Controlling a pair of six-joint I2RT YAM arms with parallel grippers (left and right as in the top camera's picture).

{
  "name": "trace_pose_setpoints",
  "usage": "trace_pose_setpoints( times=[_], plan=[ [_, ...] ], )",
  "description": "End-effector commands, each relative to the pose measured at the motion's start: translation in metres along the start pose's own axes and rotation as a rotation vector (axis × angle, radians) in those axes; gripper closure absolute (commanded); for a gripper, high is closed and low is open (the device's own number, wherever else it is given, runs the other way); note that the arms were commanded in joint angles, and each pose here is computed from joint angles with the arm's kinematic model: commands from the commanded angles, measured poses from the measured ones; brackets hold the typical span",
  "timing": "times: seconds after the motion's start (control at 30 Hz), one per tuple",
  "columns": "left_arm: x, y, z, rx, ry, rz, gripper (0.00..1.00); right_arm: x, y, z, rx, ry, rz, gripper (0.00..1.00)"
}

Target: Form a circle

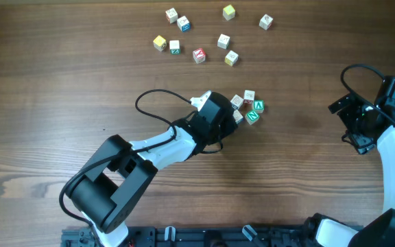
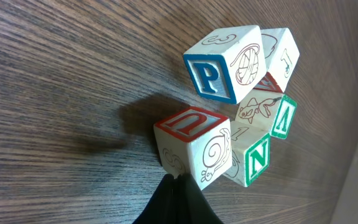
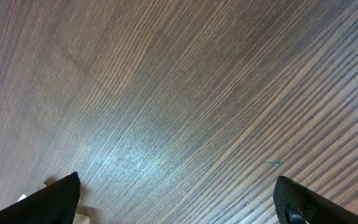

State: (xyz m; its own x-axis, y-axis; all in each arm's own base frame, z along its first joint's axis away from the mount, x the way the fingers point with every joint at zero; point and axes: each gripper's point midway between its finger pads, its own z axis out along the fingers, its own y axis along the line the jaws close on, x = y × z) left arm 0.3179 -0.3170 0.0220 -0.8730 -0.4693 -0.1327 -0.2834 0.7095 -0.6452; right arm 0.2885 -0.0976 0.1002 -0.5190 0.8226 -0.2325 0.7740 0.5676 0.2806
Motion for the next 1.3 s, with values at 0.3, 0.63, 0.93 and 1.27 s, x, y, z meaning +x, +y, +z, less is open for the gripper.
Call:
trace_pose_setpoints(
  times=[0.3, 0.63, 0.93, 1.27],
  plan=[
    [-0.005, 0.02, 0.002, -0.08, -0.031, -0.018, 0.96, -0.004, 0.005, -0.003, -0.014, -0.003, -0.002, 0.0],
    [-0.008, 0.028, 0.011, -0.098, -0.055, -0.018, 0.96, -0.004, 0.005, -0.003, -0.014, -0.003, -0.002, 0.0],
    [-0.001, 0.018, 0.012, -0.055, -0.018, -0.013, 0.96, -0.004, 0.005, -0.003, -0.014, -0.003, -0.003, 0.0],
    [0.002, 0.014, 0.012, -0.038, 0.006, -0.013, 0.96, -0.004, 0.005, -0.003, -0.014, -0.003, -0.002, 0.0]
  ],
)
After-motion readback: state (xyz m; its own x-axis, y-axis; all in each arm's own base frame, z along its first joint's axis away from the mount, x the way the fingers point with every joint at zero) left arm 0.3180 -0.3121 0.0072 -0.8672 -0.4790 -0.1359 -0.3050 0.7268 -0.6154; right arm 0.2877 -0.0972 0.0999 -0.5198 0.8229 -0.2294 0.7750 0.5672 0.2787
